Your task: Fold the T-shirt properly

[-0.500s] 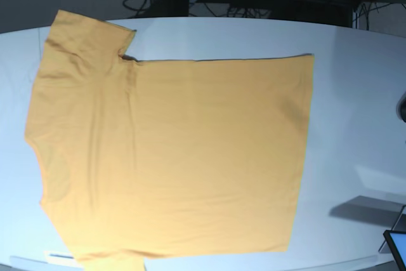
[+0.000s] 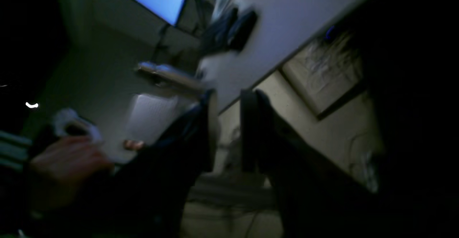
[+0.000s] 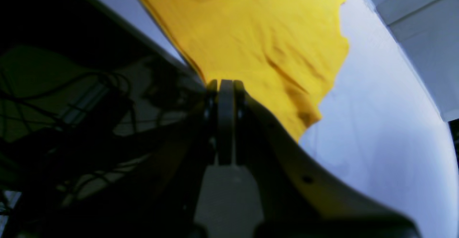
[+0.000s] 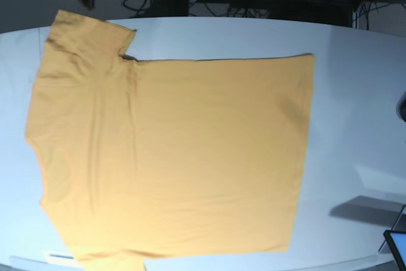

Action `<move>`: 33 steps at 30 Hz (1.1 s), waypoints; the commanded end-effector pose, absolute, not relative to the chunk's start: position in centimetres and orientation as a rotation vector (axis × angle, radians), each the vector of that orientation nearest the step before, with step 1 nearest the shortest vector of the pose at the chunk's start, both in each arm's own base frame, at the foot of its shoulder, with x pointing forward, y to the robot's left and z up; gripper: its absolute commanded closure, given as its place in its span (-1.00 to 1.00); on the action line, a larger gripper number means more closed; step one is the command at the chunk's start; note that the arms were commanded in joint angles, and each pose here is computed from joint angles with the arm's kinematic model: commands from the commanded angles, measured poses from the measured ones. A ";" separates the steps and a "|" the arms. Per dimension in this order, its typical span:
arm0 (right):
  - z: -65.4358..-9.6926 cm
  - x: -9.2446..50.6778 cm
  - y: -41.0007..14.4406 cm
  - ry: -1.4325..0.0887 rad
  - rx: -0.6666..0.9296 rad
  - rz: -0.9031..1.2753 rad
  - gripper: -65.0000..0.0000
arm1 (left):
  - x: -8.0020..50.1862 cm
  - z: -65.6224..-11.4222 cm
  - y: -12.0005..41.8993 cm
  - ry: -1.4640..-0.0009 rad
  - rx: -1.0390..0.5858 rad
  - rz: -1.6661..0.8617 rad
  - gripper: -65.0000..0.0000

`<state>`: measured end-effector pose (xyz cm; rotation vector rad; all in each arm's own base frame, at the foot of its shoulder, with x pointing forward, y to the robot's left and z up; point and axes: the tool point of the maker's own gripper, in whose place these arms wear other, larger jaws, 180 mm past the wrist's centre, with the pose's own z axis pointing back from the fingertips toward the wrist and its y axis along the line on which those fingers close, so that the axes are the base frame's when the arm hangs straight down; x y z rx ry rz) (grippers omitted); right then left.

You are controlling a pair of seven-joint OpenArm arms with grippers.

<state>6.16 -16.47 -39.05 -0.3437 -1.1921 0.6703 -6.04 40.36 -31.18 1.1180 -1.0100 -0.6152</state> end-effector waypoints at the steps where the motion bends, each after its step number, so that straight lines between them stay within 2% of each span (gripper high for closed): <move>1: -38.0 5.9 -16.5 -1.222 -0.369 0.687 1.00 | -4.8 -29.9 40.6 -1.021 1.139 -0.704 0.63; 5: -37.5 6.2 -17.2 -1.235 -0.432 0.706 1.00 | -0.9 -28.7 40.5 -1.065 1.183 -0.796 0.63; 11: -37.4 6.8 -15.9 -1.269 -0.393 0.673 0.99 | -4.2 -31.8 40.2 -1.029 1.110 -0.653 0.63; 15: -36.0 8.0 -16.2 -1.353 -0.295 0.490 0.97 | -5.0 -35.7 38.4 -1.042 1.002 -0.532 0.63; 19: -34.8 9.8 -16.8 -1.374 -0.186 0.273 0.97 | -4.5 -37.0 37.7 -1.126 0.987 -0.387 0.61; 23: -33.2 12.6 -17.3 -1.366 -0.141 0.196 0.98 | -3.4 -35.5 37.5 -1.257 1.018 -0.291 0.44; 27: -32.9 14.2 -17.9 -1.325 -0.166 0.196 0.98 | -2.9 -32.9 37.4 -1.368 1.033 -0.243 0.40; 33: -34.2 15.6 -18.5 -1.260 -0.187 0.182 0.99 | -0.5 -26.9 42.4 -1.364 1.097 -0.008 0.40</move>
